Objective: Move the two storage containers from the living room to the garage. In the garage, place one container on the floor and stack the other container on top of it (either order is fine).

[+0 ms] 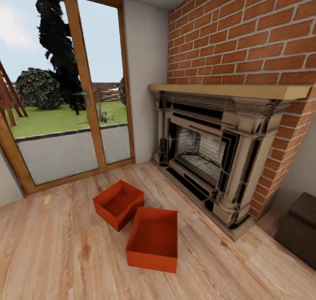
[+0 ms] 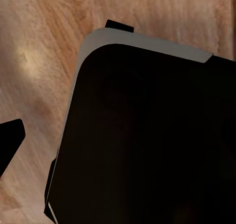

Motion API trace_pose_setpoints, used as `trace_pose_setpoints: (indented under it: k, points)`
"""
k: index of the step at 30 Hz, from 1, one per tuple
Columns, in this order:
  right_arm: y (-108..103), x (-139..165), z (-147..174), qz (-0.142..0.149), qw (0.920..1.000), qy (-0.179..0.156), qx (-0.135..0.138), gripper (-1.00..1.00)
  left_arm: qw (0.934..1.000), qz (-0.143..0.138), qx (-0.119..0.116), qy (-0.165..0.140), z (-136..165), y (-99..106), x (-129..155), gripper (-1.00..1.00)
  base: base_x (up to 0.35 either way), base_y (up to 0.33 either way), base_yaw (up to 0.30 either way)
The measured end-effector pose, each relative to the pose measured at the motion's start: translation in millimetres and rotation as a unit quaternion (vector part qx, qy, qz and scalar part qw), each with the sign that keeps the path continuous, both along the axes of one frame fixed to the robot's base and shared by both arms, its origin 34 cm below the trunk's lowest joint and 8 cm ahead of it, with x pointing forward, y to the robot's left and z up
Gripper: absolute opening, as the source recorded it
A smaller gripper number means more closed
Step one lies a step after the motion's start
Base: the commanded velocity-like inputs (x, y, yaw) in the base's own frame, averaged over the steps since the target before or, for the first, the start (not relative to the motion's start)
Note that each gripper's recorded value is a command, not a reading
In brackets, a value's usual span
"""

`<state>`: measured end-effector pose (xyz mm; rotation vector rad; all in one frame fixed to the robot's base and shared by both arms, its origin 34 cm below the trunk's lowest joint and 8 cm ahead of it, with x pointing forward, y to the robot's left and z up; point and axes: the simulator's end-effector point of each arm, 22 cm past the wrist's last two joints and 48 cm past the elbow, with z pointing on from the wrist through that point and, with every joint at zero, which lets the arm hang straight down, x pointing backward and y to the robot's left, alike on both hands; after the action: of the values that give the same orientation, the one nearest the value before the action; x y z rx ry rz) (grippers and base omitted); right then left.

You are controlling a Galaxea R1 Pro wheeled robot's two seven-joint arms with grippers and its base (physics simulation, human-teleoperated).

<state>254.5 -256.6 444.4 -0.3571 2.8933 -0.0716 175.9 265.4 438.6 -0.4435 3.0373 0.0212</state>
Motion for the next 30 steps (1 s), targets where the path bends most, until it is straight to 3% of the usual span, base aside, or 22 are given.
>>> trace_pose_setpoints:
  k: [6, 17, 30]
  points:
    - [1.1, -0.2, -0.1, 0.000, 1.0000, 0.001, 0.001, 1.00, 1.0000, -0.001, 0.000, -0.002, 0.0, 0.0, 0.7, 1.00, 0.012, 0.000, -0.233]
    - [2.6, -0.1, -0.1, 0.003, 1.0000, 0.001, 0.002, 1.00, 1.0000, 0.001, 0.000, -0.004, 0.2, -2.4, 2.9, 1.00, 0.013, 0.000, -0.018]
    - [1.4, -0.2, 0.1, 0.002, 1.0000, 0.000, 0.001, 1.00, 1.0000, -0.002, 0.000, -0.004, 0.2, -1.0, 1.8, 1.00, 0.285, 0.000, 0.000]
